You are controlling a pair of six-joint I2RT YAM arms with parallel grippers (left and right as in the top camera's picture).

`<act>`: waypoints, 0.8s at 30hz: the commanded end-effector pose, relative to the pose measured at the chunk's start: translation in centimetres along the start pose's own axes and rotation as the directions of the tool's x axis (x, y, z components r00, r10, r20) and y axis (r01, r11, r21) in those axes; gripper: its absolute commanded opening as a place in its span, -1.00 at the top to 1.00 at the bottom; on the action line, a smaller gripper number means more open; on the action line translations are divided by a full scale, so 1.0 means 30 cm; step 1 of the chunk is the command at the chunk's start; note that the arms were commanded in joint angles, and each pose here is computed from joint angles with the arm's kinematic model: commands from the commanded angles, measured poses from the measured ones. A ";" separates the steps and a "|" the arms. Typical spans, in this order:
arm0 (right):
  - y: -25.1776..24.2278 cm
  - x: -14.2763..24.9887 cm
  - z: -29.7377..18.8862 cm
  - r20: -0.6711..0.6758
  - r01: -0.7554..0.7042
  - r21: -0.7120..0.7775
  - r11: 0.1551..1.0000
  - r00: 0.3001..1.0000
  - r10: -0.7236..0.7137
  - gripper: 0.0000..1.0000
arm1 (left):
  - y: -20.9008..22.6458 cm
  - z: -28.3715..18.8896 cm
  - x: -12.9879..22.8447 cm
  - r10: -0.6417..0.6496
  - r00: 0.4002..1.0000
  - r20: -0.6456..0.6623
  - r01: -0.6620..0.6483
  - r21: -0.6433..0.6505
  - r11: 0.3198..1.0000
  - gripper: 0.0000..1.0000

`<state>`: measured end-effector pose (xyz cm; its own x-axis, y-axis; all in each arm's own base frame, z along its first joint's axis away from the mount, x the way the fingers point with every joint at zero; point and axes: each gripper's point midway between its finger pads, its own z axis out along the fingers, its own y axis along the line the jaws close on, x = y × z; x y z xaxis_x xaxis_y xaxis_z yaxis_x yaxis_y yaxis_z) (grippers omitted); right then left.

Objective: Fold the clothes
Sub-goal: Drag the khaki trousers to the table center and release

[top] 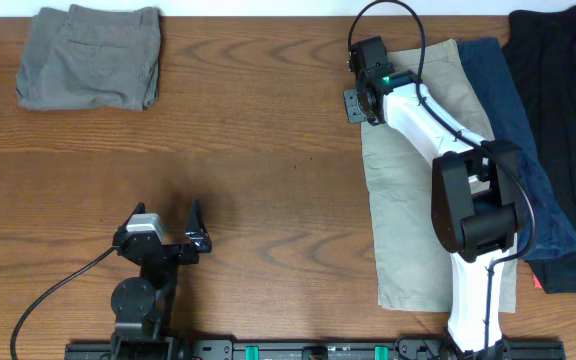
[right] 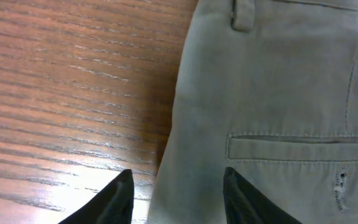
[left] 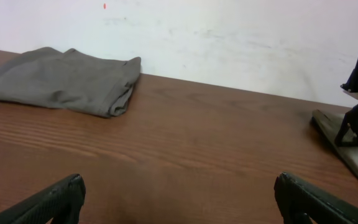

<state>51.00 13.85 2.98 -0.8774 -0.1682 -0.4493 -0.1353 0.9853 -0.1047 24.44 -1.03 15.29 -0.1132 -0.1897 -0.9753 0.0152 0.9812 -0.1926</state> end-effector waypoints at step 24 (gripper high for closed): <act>-0.018 -0.014 0.008 0.016 -0.074 0.041 0.996 0.997 0.074 0.98 | 0.023 0.003 0.051 0.011 0.999 -0.041 -0.012 -0.032 0.999 -0.96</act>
<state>50.81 13.17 0.63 -0.8969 -0.1444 -0.4179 -0.0980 0.9866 -0.1307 24.44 -1.02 15.29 -0.1132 -0.1897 -0.9753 0.0148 0.9812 -0.1926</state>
